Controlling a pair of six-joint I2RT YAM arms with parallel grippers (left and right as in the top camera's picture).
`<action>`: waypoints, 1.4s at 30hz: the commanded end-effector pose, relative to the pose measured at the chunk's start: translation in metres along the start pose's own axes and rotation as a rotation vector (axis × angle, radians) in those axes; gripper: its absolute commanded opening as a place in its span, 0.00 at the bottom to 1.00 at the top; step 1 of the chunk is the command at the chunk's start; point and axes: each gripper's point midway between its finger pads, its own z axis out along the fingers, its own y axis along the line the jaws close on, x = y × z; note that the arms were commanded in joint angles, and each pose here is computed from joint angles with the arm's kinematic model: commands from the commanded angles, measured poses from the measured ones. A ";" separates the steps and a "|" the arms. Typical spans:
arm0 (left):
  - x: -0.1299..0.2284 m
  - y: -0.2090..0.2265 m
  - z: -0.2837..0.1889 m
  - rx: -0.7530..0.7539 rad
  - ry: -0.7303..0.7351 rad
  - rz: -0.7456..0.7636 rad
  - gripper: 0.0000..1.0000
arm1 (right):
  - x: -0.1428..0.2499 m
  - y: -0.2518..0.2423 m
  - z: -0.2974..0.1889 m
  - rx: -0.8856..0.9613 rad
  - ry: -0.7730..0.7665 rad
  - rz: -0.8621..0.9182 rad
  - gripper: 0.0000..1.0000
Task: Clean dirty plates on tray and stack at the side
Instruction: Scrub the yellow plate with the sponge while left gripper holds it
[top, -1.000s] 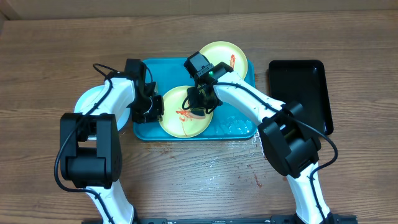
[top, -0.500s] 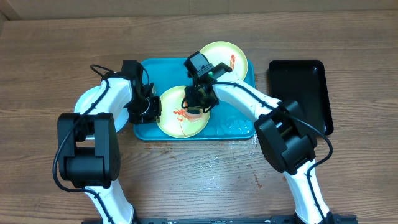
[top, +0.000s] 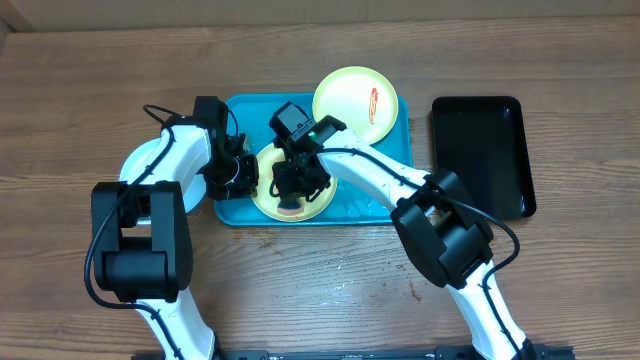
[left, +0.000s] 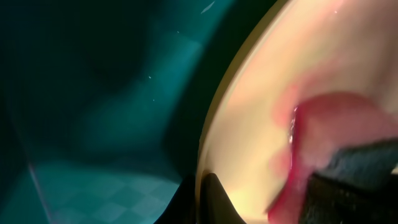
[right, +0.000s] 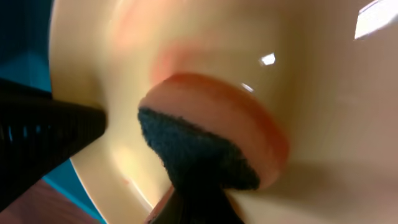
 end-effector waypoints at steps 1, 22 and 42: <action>0.018 0.012 0.024 -0.037 0.087 0.021 0.04 | 0.014 -0.018 0.015 0.084 0.073 -0.001 0.04; 0.021 0.013 0.023 -0.040 0.100 0.018 0.04 | -0.066 -0.066 -0.022 0.365 -0.239 -0.094 0.04; 0.022 0.013 0.023 -0.043 0.105 0.016 0.04 | 0.005 -0.004 -0.001 0.020 0.072 -0.067 0.04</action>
